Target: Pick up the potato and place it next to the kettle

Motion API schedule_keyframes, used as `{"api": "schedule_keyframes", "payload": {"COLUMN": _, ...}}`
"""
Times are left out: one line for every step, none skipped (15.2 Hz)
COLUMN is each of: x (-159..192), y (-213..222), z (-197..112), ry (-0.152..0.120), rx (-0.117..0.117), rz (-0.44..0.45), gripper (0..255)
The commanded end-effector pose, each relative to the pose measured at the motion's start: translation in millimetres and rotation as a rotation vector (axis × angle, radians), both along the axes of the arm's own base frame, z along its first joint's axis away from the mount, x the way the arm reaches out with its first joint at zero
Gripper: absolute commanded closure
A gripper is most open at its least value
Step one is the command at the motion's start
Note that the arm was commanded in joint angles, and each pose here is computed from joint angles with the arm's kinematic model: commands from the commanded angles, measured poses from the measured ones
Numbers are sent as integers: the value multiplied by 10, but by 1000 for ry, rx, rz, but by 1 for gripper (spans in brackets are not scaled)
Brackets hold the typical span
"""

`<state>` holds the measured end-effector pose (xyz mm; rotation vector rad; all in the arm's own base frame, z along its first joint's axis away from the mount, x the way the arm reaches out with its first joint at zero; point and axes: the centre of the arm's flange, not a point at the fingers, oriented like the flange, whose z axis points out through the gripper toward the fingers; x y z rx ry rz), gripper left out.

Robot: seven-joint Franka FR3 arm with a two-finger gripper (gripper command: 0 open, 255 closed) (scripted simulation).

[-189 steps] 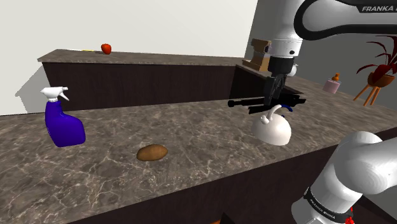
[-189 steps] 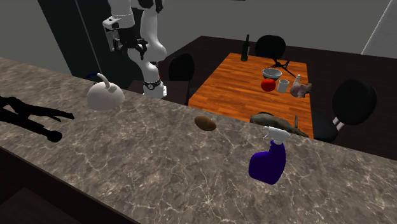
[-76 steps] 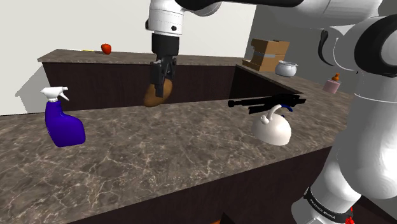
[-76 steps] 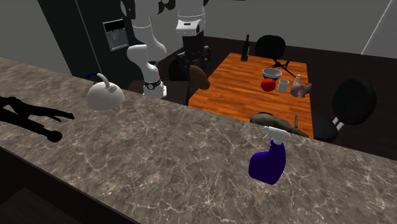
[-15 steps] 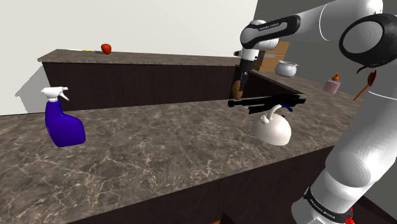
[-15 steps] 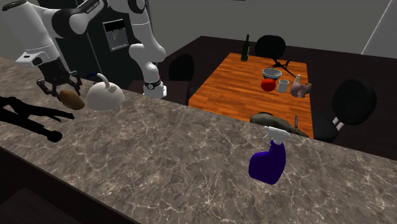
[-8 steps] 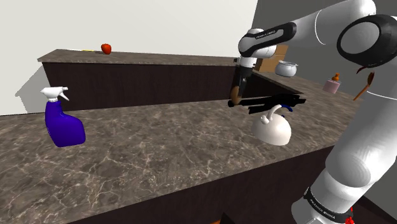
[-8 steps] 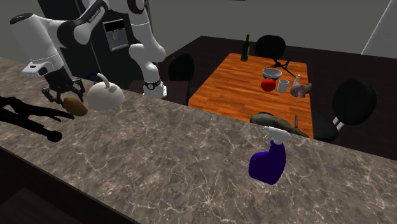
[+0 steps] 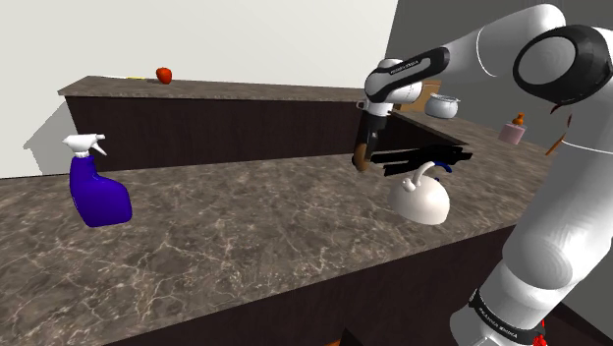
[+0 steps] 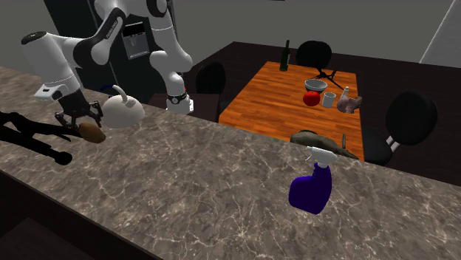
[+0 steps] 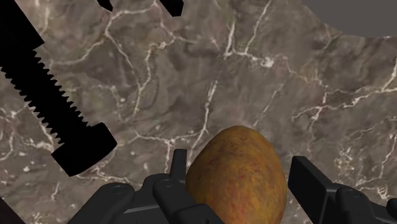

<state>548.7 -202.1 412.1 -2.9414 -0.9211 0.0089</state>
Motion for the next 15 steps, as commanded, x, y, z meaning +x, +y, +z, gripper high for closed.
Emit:
{"api": "schedule_keyframes", "payload": {"x": 6, "y": -3, "z": -106, "ry": -1, "rx": 0, "rz": 0, "gripper": 255}}
{"api": "schedule_keyframes", "payload": {"x": 6, "y": -3, "z": -159, "ry": -1, "rx": 0, "rz": 0, "gripper": 255}}
{"api": "schedule_keyframes", "payload": {"x": 6, "y": -3, "z": -212, "ry": -1, "rx": 0, "rz": 0, "gripper": 255}}
{"api": "schedule_keyframes", "payload": {"x": 6, "y": -3, "z": -265, "ry": -1, "rx": 0, "rz": 0, "gripper": 255}}
{"api": "schedule_keyframes", "payload": {"x": 6, "y": -3, "z": -318, "ry": -1, "rx": 0, "rz": 0, "gripper": 255}}
{"api": "schedule_keyframes", "payload": {"x": 6, "y": -3, "z": -370, "ry": -1, "rx": 0, "rz": 0, "gripper": 255}}
{"api": "schedule_keyframes", "payload": {"x": 6, "y": -3, "z": -423, "ry": -1, "rx": 0, "rz": 0, "gripper": 255}}
{"api": "schedule_keyframes", "payload": {"x": 6, "y": -3, "z": -476, "ry": -1, "rx": 0, "rz": 0, "gripper": 255}}
{"api": "schedule_keyframes", "payload": {"x": 6, "y": -3, "z": -529, "ry": -1, "rx": 0, "rz": 0, "gripper": 255}}
{"api": "schedule_keyframes", "payload": {"x": 6, "y": -3, "z": -605, "ry": -1, "rx": 0, "rz": 0, "gripper": 255}}
{"api": "schedule_keyframes", "payload": {"x": 5, "y": -3, "z": -604, "ry": -1, "rx": 0, "rz": 0, "gripper": 255}}
{"api": "schedule_keyframes", "payload": {"x": 5, "y": -3, "z": -604, "ry": -1, "rx": 0, "rz": 0, "gripper": 255}}
{"api": "schedule_keyframes", "payload": {"x": 6, "y": -3, "z": -605, "ry": -1, "rx": 0, "rz": 0, "gripper": 255}}
{"api": "schedule_keyframes", "payload": {"x": 6, "y": -3, "z": -605, "ry": -1, "rx": 0, "rz": 0, "gripper": 255}}
{"api": "schedule_keyframes", "payload": {"x": 6, "y": -3, "z": -605, "ry": -1, "rx": 0, "rz": 0, "gripper": 255}}
